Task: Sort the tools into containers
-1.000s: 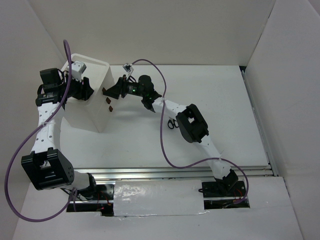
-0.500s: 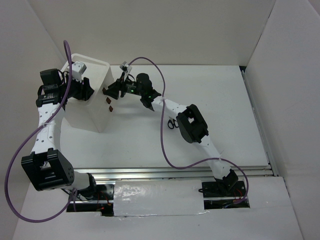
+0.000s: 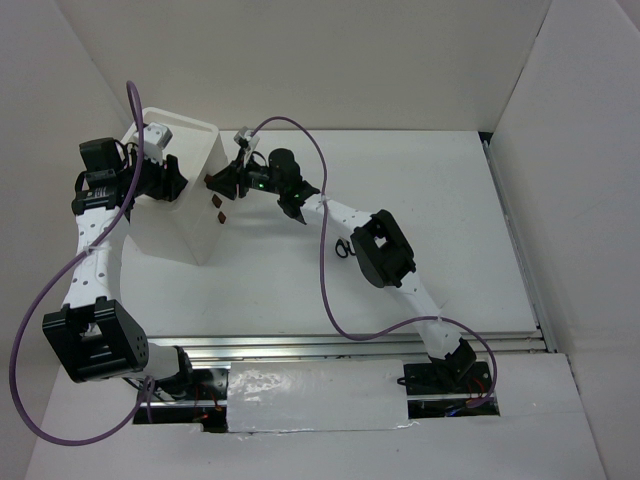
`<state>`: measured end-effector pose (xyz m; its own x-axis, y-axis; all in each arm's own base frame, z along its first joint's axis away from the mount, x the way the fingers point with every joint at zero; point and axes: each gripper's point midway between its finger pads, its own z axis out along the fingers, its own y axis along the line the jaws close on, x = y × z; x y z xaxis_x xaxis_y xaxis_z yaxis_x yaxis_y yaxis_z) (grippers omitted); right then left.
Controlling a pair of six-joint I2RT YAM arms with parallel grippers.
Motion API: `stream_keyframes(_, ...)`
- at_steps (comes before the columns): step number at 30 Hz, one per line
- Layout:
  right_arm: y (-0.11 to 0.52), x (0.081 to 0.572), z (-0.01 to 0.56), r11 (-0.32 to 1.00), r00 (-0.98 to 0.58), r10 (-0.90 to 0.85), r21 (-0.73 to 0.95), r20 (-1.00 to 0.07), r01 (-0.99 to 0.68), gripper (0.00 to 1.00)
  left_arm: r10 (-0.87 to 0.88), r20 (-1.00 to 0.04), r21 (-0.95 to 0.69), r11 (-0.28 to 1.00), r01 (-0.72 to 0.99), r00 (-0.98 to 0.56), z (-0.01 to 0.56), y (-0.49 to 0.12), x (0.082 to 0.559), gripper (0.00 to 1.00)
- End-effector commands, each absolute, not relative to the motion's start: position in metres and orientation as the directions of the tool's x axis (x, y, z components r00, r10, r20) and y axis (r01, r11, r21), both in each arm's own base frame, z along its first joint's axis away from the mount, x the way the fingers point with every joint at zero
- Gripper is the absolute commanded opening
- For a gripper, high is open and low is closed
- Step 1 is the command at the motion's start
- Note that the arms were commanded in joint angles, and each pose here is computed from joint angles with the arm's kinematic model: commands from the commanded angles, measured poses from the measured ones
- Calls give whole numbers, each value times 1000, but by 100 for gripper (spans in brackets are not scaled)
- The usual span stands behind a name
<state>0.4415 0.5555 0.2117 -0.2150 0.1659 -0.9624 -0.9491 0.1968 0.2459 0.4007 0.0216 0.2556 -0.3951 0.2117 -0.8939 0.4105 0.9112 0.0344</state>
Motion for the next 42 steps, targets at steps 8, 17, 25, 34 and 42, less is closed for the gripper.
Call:
stream_keyframes(8,555,418,262,172,-88,202,124,-975,-977,1,121,-702,-221,900,376,-702,170,-1,350,63)
stream_keyframes(17,525,407,266,166,-64,165,92,-984,-982,0,69,-694,-178,948,263,-717,170,18,360,78)
stream_keyframes(25,500,414,267,184,-60,135,85,-989,-979,0,35,-679,-135,976,172,-734,167,37,367,81)
stream_keyframes(34,466,413,262,209,-78,86,95,-993,-973,0,-7,-674,-137,984,117,-739,168,50,373,82)
stream_keyframes(42,437,404,250,229,-114,33,118,-993,-966,0,-47,-664,-138,989,60,-746,168,59,380,83)
